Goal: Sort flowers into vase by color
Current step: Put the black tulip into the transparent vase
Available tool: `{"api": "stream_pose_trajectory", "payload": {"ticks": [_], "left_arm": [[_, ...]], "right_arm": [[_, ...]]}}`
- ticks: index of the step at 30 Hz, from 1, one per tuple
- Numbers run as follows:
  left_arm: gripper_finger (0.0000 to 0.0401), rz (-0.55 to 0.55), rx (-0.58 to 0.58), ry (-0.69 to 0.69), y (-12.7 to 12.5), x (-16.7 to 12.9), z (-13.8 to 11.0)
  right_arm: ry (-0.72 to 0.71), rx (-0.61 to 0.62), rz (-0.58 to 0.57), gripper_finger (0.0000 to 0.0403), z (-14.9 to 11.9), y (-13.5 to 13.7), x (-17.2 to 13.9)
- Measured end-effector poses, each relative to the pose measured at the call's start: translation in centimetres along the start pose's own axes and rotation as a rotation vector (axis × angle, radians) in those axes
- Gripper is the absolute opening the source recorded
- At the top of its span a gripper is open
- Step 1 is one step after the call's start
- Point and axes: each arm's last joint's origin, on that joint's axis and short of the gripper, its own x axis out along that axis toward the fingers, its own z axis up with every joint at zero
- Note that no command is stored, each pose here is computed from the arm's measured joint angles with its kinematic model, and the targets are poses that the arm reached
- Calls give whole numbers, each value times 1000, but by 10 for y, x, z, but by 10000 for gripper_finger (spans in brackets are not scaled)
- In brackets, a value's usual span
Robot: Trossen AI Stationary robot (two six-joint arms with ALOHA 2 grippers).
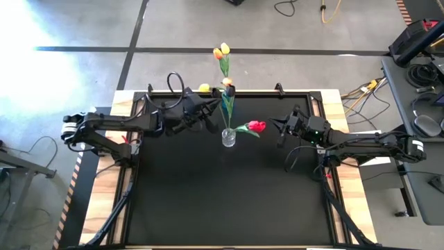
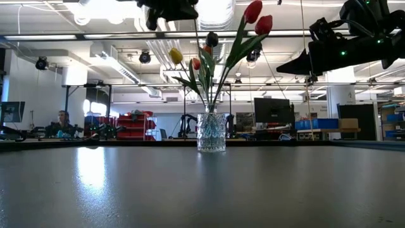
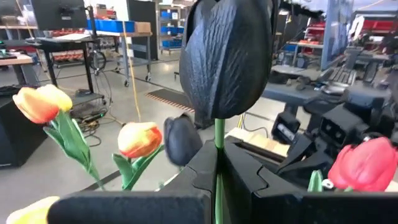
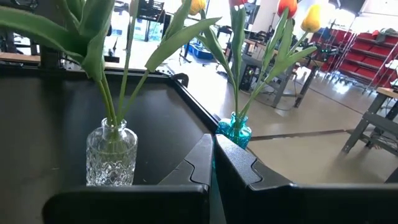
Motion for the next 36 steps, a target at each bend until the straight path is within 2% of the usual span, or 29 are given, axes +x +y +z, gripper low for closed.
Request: {"api": "stream_pose_trajectory", "payload": {"ticks": [9, 24, 36], "left_arm": [[0, -50, -8, -6, -3, 2, 7], [0, -66, 64, 163, -14, 24, -34], [0, -53, 82, 213, -12, 22, -38]], "right_arm": [[0, -4, 3, 9, 0, 0, 0], [0, -4, 4, 9, 0, 0, 0], [1, -8, 4, 9, 0, 0, 0]]}}
